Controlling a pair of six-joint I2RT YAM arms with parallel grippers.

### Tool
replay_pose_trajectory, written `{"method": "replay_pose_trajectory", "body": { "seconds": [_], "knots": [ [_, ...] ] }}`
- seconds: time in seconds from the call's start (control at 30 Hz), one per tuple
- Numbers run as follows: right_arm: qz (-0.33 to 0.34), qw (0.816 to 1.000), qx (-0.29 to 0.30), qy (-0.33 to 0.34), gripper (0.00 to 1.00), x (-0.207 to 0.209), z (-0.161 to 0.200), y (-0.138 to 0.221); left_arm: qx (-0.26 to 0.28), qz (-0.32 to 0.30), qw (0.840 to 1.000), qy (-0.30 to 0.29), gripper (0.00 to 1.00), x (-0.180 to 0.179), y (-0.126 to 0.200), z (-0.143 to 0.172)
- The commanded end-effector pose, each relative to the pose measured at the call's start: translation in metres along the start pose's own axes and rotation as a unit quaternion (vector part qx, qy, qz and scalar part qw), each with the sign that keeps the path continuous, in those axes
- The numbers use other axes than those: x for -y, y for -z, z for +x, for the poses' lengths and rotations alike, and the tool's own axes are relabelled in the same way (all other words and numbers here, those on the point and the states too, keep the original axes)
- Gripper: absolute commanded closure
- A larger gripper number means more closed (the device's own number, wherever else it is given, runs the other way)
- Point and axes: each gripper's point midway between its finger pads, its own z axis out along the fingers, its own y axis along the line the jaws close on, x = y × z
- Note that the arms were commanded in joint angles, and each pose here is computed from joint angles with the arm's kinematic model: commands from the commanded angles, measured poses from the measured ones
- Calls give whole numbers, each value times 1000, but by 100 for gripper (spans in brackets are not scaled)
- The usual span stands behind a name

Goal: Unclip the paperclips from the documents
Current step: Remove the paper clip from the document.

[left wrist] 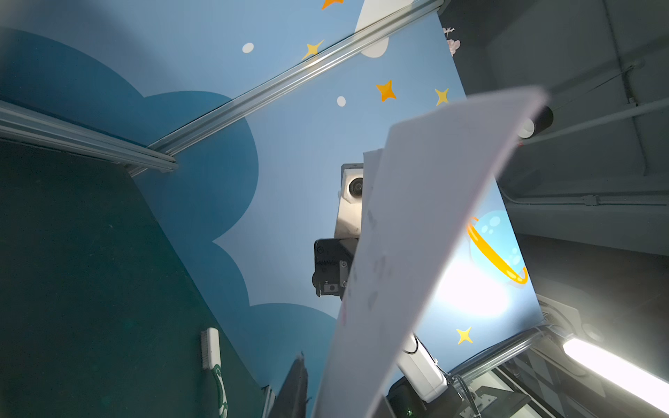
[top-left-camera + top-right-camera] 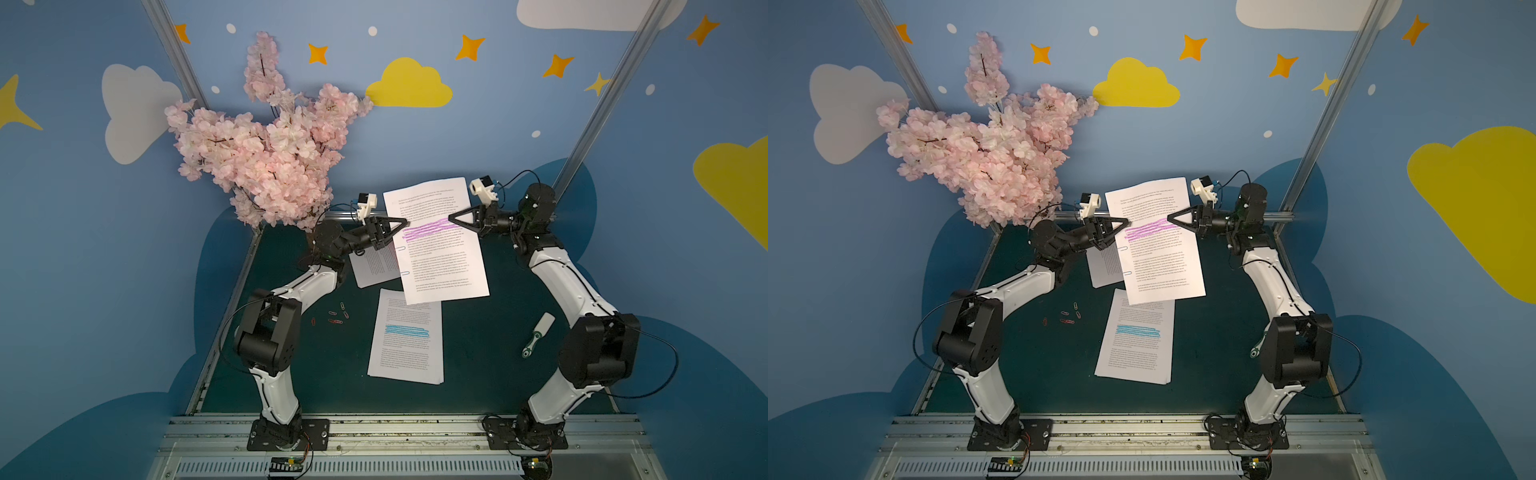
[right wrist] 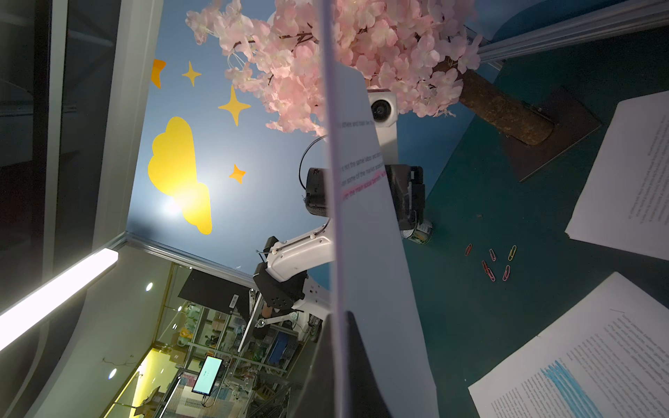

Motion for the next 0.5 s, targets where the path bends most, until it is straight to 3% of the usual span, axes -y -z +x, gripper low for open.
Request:
{"method": "replay_pose_trajectory", "body": {
  "seconds": [0.0,0.23,0.47],
  "knots": [
    [-4,1000,1,28,100,-9,-5,6,3,8,1000,-19,75,13,0,-6],
    [-2,1000,2,25,100,-6,-4,10,12,-1,1000,-15,75,6,-2,-13],
    [2,1000,7,23,100,-3,-5,15,15,-2,1000,-14,85,6,-1,-18]
  ]
}}
